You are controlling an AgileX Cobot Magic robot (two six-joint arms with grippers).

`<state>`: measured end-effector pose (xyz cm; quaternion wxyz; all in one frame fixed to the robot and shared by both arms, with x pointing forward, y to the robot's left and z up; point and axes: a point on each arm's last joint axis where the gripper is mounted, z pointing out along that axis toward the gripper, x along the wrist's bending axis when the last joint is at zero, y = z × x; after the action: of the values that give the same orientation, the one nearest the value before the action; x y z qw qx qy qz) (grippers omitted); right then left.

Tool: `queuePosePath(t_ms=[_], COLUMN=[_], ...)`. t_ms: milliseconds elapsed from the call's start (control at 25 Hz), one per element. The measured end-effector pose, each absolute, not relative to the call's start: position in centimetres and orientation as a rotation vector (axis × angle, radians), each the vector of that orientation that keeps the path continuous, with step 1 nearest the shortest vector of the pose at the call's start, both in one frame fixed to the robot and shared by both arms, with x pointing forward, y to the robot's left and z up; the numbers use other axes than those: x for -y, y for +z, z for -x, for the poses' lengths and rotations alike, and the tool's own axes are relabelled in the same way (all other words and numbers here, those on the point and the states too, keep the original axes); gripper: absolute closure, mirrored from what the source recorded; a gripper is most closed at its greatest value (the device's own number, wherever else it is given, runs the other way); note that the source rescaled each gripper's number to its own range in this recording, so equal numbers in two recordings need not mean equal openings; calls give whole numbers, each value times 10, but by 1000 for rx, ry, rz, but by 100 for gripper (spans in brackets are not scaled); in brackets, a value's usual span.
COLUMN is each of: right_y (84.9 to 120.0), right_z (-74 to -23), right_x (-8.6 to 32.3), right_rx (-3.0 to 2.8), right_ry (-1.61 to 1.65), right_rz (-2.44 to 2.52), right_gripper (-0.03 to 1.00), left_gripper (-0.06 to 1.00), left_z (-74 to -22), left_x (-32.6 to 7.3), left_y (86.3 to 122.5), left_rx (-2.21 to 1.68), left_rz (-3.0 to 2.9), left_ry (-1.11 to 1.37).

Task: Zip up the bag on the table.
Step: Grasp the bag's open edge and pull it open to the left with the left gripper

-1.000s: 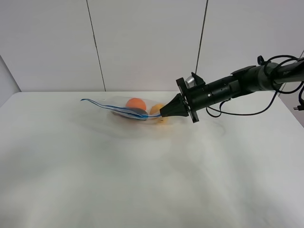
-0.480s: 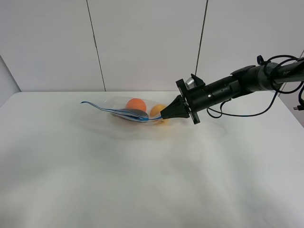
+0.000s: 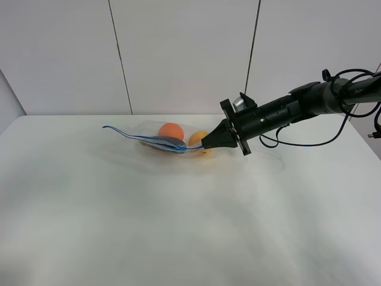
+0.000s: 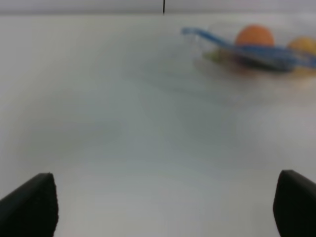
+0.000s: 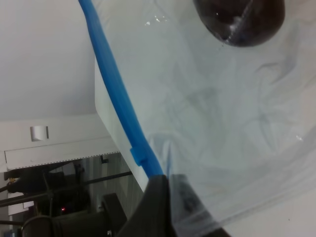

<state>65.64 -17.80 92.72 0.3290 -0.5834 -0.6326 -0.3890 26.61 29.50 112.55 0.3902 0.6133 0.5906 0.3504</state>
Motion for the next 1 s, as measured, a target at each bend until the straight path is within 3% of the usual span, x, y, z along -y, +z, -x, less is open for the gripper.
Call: queuePosePath(t_ms=[360,560,760,1000], right_y=[927,927,927,927], right_z=[-656,-657,-657,-657], right_x=[178,178,178,178], right_rx=[1657,1658,1660,1660], right_ry=[-1017,-1017,-1017,-1018], right_rz=[1529,1531,1533,1537], right_gripper=[97,97,97,97], left_gripper=[-6,-6,-6,-6], left_z=[-374,-426,-462,-486], left_x=[-297,-299,-300,-288], left_y=[1161,1149,1131,1111], left_rx=[-1367,-1033,-429,-353], left_rz=[-1776,-2112,-2522,-2514], left_ry=[1009,1217,1439,1332])
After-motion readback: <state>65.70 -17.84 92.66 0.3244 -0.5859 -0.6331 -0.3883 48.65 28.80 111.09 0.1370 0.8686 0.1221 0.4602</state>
